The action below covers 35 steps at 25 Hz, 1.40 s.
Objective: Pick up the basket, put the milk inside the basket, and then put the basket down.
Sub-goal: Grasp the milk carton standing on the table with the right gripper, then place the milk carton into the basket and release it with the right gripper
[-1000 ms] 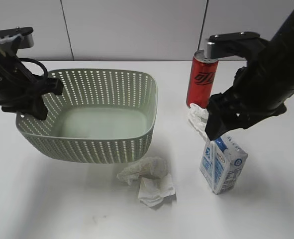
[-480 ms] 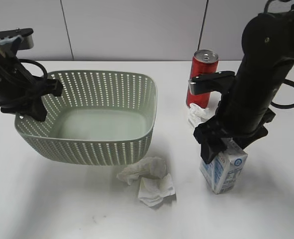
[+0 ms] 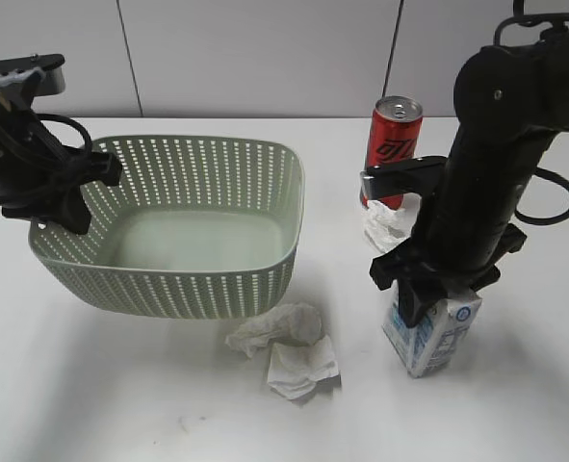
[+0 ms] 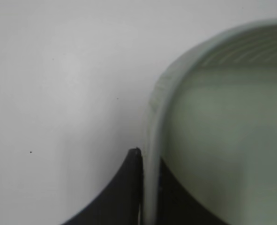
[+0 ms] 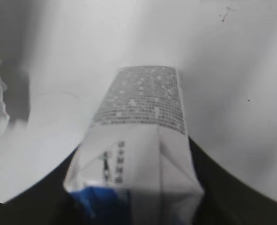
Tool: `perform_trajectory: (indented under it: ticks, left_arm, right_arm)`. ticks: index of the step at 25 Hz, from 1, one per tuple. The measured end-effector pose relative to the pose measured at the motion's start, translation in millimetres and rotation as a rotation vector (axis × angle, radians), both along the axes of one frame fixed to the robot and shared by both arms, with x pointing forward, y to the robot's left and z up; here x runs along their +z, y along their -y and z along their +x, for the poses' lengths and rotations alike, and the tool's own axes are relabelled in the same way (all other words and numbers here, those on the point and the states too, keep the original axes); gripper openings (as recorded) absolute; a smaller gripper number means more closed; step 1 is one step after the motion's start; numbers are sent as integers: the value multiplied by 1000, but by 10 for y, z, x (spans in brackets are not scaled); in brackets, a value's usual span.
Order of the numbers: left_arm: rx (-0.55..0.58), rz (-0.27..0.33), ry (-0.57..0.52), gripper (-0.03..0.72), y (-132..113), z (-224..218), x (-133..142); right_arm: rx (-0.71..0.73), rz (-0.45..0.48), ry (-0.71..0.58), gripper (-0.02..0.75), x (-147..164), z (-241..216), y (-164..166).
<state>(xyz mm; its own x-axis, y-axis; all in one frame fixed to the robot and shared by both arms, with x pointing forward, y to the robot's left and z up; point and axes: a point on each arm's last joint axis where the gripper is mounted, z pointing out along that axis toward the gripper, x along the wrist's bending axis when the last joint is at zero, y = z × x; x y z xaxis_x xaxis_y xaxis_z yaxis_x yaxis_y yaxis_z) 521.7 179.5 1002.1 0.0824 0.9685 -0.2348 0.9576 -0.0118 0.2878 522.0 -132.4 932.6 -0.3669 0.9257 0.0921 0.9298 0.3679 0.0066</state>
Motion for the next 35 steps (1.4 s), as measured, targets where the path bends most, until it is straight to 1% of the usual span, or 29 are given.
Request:
perform_trajectory:
  ticks: [6,9,11,14,19,22,25,26,29,32,35]
  left_arm:
    - [1,-1,3,0,1,3,1]
    - [1,-1,3,0,1,3,1]
    - [1,-1,3,0,1,3,1]
    - [0,0,5,0,0,5,1]
    - [-2,1,21,0,0,18,5]
    - [-21,9,28,0,-2,19,5]
    - [-33,22,35,0,-10,22,5]
    - [-35,25,36,0,-12,23,4]
    - [-36,26,36,0,-13,23,4]
    - [-37,29,38,0,-15,24,4]
    - [-39,31,44,0,-15,29,5]
  right_arm:
    - [7,-15,-42,313,74,3,-9]
    - [15,-18,-50,313,230,11,-14]
    - [25,-11,-23,313,435,6,-5]
    - [73,19,43,313,884,3,-1]
    - [114,147,261,313,1654,84,-116]
    - [170,217,376,311,2044,52,-285]
    - [273,258,465,311,2306,-24,-598]
    - [303,262,478,311,2331,-38,-705]
    - [387,267,478,311,2242,-48,-1099]
    - [458,239,420,311,1926,-64,-1469]
    - [516,159,344,311,1455,-51,-1754]
